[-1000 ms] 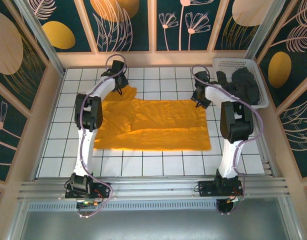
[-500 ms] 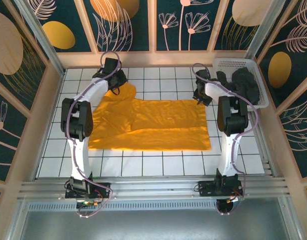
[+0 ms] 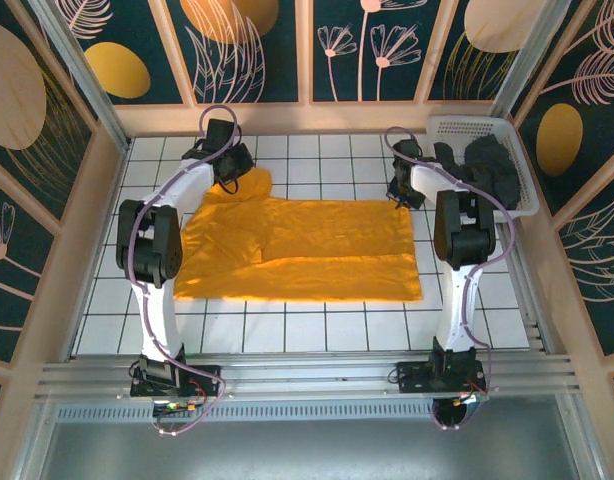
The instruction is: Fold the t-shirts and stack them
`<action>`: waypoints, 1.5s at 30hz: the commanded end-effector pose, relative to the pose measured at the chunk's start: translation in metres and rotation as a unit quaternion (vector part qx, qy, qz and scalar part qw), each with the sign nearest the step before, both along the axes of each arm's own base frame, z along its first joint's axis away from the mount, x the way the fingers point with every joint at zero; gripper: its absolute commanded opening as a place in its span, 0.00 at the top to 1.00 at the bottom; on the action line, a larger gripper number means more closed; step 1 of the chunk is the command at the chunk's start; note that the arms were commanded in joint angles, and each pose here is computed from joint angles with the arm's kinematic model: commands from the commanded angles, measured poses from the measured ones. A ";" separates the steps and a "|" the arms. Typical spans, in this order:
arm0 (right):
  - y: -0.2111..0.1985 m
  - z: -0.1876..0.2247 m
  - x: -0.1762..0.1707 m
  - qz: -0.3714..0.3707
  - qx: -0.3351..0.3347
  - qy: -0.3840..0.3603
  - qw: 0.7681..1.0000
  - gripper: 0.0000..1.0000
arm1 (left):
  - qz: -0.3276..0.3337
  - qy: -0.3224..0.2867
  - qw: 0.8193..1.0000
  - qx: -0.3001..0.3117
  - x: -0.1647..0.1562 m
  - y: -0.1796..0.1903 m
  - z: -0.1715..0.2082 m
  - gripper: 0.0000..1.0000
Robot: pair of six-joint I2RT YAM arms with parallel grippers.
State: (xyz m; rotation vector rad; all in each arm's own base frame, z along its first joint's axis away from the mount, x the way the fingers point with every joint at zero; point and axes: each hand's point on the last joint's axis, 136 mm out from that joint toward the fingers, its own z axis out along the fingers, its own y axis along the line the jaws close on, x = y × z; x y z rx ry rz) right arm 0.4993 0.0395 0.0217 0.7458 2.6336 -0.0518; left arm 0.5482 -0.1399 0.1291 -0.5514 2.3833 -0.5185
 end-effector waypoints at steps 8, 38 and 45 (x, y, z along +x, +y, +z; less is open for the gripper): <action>0.005 0.060 -0.004 0.016 0.024 -0.056 0.998 1.00 | -0.005 -0.013 1.000 -0.020 -0.037 0.002 0.044 1.00; -0.012 0.035 -0.186 0.010 0.036 0.011 0.999 1.00 | 0.280 0.091 0.945 -0.145 -0.336 0.099 -0.001 1.00; -0.018 0.043 -0.190 0.005 0.023 0.009 1.000 1.00 | 0.294 0.110 0.940 -0.131 -0.346 0.105 0.007 1.00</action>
